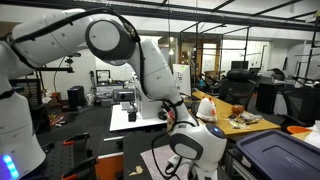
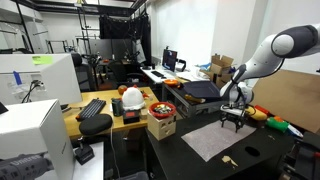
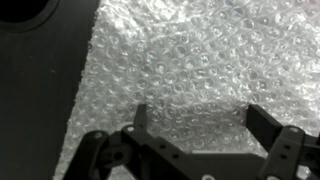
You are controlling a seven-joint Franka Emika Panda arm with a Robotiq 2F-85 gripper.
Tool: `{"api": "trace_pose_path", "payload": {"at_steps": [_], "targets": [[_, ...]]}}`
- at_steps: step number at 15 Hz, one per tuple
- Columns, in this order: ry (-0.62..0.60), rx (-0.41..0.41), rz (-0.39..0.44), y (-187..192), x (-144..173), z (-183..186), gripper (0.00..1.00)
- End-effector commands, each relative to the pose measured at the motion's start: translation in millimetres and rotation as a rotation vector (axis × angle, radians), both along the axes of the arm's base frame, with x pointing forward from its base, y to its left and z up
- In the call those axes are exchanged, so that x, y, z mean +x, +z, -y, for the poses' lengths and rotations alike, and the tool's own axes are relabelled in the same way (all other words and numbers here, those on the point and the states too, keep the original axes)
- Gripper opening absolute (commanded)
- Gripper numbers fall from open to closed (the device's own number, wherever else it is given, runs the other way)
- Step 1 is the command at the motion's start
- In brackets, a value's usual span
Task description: Unfold the bubble wrap
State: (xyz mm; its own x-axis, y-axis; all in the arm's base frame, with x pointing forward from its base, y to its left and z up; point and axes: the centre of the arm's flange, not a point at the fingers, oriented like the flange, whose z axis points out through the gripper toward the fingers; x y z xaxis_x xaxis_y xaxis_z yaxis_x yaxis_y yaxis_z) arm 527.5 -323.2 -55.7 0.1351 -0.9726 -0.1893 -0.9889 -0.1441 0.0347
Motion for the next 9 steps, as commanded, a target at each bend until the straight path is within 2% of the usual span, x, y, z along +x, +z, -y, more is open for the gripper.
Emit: {"api": "trace_pose_path", "payload": {"at_steps": [1, 4, 6, 9], "targets": [[-0.104, -0.019, 0.002, 8, -16, 6, 1.00], [-0.093, -0.007, 0.011, 39, -27, 3, 1.00], [-0.053, 0.027, -0.021, 63, -36, -1, 1.00], [0.111, 0.120, -0.060, 106, -51, -16, 1.00]]}}
